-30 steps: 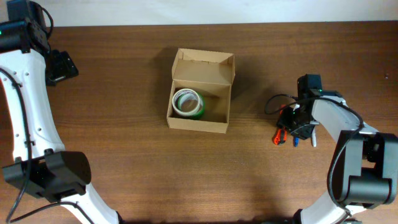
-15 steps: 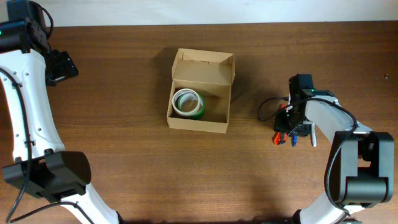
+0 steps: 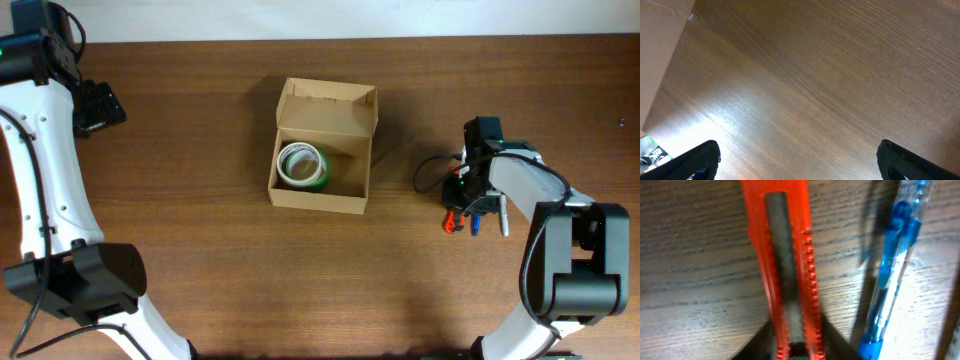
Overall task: Pack container
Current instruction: 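Lift the orange box cutter and carry it over the box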
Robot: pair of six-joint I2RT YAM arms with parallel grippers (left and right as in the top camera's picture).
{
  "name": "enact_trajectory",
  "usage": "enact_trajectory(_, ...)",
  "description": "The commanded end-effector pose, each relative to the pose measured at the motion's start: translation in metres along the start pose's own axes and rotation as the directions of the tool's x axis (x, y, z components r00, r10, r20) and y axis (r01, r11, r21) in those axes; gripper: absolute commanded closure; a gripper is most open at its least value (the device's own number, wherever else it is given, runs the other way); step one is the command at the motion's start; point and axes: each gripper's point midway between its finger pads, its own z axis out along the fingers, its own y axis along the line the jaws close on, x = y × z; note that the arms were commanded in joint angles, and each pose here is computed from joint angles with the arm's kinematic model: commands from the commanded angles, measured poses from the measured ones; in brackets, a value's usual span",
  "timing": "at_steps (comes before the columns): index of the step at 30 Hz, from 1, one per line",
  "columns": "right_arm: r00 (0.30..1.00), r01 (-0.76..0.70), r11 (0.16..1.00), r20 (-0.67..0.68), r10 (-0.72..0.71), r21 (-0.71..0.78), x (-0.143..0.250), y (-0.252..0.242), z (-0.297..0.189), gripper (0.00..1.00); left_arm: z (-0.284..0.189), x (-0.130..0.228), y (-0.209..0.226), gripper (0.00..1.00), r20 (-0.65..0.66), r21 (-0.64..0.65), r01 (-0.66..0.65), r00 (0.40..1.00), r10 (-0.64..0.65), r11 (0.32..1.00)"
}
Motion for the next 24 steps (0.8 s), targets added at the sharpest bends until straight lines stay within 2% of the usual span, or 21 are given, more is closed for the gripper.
enact_trajectory(1,0.996,0.004,1.0,-0.094,-0.001,0.029,0.021,-0.006,0.029,0.86,0.003,0.001,0.002,0.0,-0.008,-0.004,0.003,1.0,-0.003,1.0)
enact_trajectory(2,0.995,0.004,1.0,-0.095,-0.001,0.029,0.02,-0.006,0.028,0.92,0.003,0.001,0.002,0.0,-0.008,-0.004,0.003,1.0,-0.003,1.0)
enact_trajectory(5,0.995,0.004,1.0,-0.098,-0.002,0.024,0.019,-0.004,0.024,0.95,0.003,0.001,0.002,0.0,-0.008,-0.004,0.003,1.0,-0.003,1.0)
enact_trajectory(11,0.998,0.003,1.0,-0.068,-0.002,0.017,-0.002,-0.001,-0.013,0.96,0.003,0.001,0.002,0.0,-0.008,-0.004,0.003,1.0,-0.003,1.0)
enact_trajectory(19,0.993,0.022,1.0,0.116,-0.02,-0.014,-0.051,0.01,-0.125,0.96,0.003,0.001,0.002,0.0,-0.008,-0.004,0.003,1.0,-0.003,1.0)
enact_trajectory(24,0.955,0.152,0.988,0.262,-0.139,-0.032,-0.068,0.039,-0.206,0.96,0.003,0.001,0.002,0.0,-0.008,-0.004,0.002,1.0,-0.002,1.0)
